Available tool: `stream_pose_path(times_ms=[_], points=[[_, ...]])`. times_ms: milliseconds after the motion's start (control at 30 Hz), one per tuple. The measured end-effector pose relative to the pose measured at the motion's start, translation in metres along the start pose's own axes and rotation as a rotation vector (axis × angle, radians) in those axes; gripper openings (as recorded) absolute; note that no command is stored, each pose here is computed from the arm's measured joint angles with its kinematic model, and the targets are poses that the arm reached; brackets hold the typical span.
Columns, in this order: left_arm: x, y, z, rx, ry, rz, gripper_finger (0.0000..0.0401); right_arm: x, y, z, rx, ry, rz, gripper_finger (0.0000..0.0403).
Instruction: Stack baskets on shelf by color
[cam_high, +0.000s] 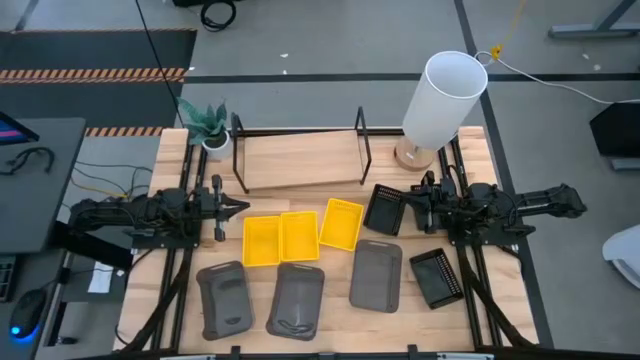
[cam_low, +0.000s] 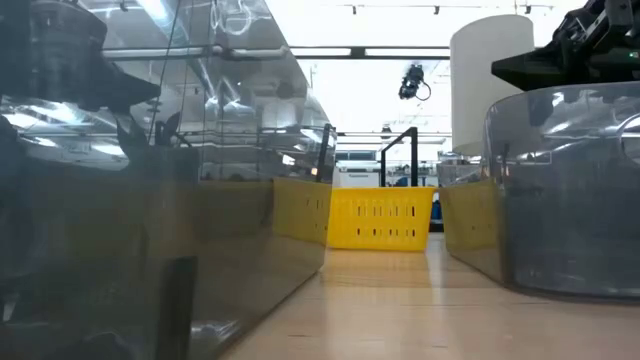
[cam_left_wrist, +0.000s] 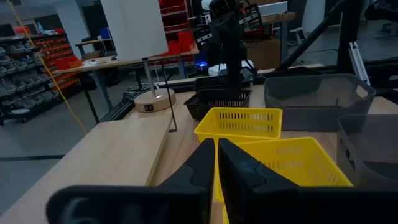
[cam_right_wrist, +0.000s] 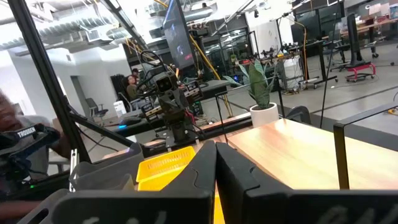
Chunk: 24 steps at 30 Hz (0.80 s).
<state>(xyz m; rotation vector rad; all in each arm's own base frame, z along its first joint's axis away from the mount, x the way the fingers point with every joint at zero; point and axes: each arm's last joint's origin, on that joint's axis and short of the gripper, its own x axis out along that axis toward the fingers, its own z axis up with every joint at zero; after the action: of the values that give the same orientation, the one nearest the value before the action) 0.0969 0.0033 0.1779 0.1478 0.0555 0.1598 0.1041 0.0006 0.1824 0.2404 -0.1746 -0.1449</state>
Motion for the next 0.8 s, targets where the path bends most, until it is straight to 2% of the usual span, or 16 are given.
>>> stream_pose_path(times_ms=[800], points=[[0.0,0.0002,0.0014,-0.021,-0.014,0.001,0.0036,0.0,0.0,-0.0001,0.0,0.001,0.0,0.0016]])
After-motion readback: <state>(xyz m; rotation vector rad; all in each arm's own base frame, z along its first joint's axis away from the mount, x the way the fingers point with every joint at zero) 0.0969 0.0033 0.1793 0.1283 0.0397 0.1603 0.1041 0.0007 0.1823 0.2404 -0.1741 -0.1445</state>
